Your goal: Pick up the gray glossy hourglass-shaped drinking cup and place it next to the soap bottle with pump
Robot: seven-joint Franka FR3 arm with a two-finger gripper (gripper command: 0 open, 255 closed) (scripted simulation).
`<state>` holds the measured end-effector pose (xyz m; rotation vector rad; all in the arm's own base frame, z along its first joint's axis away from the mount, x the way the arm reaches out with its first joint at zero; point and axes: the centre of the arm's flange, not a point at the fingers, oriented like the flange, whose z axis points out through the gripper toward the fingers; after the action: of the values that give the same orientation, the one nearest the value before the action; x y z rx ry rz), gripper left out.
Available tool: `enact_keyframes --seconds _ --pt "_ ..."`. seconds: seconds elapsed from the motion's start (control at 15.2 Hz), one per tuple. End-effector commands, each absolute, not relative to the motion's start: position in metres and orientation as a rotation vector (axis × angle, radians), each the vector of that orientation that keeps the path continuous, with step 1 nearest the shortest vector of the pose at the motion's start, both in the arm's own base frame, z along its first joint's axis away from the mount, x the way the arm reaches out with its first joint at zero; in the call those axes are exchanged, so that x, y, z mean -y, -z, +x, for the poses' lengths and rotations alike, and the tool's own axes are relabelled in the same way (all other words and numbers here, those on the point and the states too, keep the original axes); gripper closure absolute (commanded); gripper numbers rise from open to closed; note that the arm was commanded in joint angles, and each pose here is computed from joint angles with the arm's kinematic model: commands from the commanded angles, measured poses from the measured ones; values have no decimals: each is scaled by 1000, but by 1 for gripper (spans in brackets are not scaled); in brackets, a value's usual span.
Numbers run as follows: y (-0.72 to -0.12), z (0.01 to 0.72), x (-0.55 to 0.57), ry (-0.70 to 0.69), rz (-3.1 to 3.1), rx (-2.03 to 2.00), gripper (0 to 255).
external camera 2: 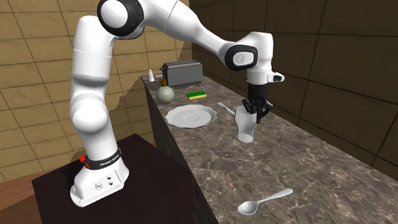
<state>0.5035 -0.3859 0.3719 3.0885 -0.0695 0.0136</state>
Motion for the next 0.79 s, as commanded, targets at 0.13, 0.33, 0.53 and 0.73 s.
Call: enact_keyframes --seconds 0.13,0.33,0.53,0.73 --pt "-372 504 386 -13 3089 69 255" --pt "-372 504 386 -13 3089 69 255" --pt "-387 504 386 -13 3089 69 255" --pt "-403 504 386 -13 3089 69 255"
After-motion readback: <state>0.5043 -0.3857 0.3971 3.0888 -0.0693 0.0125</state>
